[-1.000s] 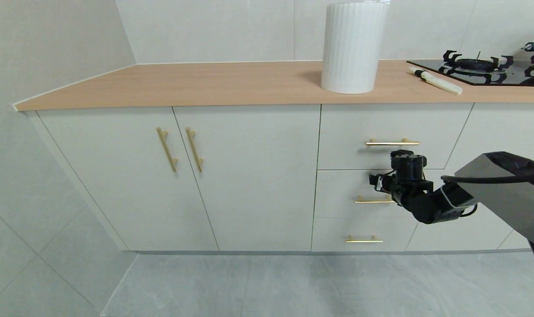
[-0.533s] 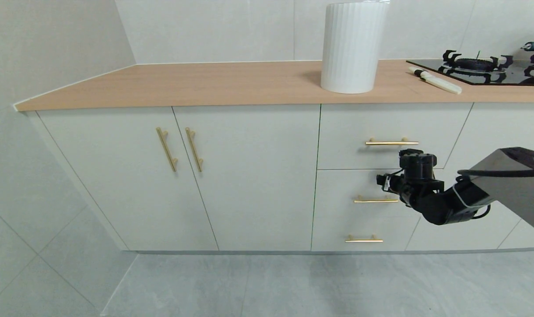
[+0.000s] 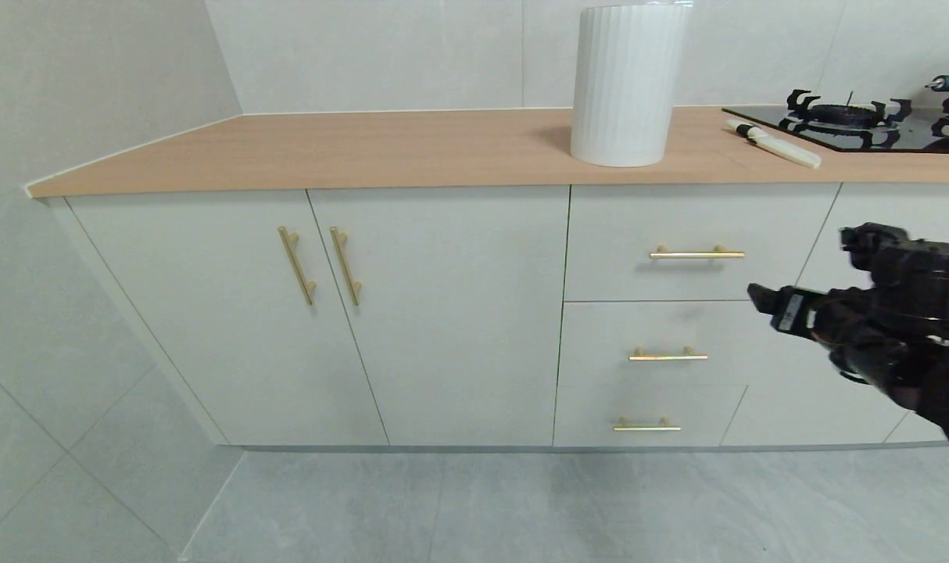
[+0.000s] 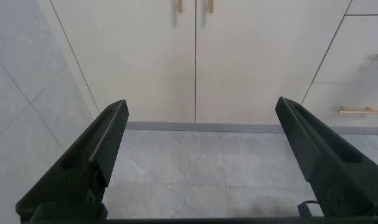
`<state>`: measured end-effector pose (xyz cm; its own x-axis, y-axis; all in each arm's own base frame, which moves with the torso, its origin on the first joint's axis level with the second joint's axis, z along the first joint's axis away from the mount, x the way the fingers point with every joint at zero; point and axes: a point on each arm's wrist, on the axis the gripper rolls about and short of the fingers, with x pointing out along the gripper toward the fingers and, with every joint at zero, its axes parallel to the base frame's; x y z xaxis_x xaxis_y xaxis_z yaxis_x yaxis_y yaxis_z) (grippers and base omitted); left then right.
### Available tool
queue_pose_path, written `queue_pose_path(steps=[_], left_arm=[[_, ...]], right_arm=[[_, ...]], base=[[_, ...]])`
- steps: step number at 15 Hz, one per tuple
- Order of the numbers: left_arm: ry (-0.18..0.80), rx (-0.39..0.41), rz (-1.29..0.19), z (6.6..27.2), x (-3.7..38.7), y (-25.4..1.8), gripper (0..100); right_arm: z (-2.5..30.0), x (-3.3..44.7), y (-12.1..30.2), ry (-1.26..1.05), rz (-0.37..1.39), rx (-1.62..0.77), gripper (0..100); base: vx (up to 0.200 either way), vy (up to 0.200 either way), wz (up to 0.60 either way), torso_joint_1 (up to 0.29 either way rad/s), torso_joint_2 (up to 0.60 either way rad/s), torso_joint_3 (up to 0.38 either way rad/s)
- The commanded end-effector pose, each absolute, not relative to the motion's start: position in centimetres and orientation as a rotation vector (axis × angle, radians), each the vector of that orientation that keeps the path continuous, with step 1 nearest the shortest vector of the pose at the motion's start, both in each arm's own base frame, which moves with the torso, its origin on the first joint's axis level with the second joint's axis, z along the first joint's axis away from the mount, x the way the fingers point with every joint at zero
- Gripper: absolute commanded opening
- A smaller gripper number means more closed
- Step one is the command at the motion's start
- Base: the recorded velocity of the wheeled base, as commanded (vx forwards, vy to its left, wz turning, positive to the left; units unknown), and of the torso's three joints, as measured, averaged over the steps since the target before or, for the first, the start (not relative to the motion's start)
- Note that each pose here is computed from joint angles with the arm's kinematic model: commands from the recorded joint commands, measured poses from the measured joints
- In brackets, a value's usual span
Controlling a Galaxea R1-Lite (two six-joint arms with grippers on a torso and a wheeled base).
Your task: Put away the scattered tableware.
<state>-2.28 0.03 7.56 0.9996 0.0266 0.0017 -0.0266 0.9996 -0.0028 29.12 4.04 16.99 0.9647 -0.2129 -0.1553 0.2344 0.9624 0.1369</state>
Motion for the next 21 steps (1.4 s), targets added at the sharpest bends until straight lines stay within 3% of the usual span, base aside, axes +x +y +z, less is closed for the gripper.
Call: queue_pose_path(steps=[1,4,6,10,14,21], left_arm=[[-0.002,-0.003,0.028,7.6,-2.3,0.0,100],[-0.002,-0.003,0.028,7.6,-2.3,0.0,100],[-0.002,-0.003,0.028,7.6,-2.3,0.0,100],[-0.002,-0.003,0.028,7.6,-2.3,0.0,100],[-0.002,-0.003,0.028,7.6,-2.3,0.0,100],[-0.002,-0.003,0.028,7.6,-2.3,0.0,100]], right_arm=[[23.0,16.2,1.6,-0.145,-0.235,0.138,100],[23.8,6.4,-0.1,-0.25,-0.281,0.034,100],[22.4,0.9,-0.9,-0.232,-0.327,0.003,100],[20.7,-6.4,-1.5,-0.244,-0.447,-0.063,100],[17.6,-8.0,-1.0,-0.29,-0.457,-0.068,100],[9.5,-2.7,0.0,-0.122,0.018,0.067,100]], base=[[0.0,0.0,0.0,0.0,0.0,0.0],[0.0,0.0,0.0,0.0,0.0,0.0],[0.0,0.0,0.0,0.0,0.0,0.0],[0.0,0.0,0.0,0.0,0.0,0.0],[0.0,0.0,0.0,0.0,0.0,0.0],[0.0,0.0,0.0,0.0,0.0,0.0]])
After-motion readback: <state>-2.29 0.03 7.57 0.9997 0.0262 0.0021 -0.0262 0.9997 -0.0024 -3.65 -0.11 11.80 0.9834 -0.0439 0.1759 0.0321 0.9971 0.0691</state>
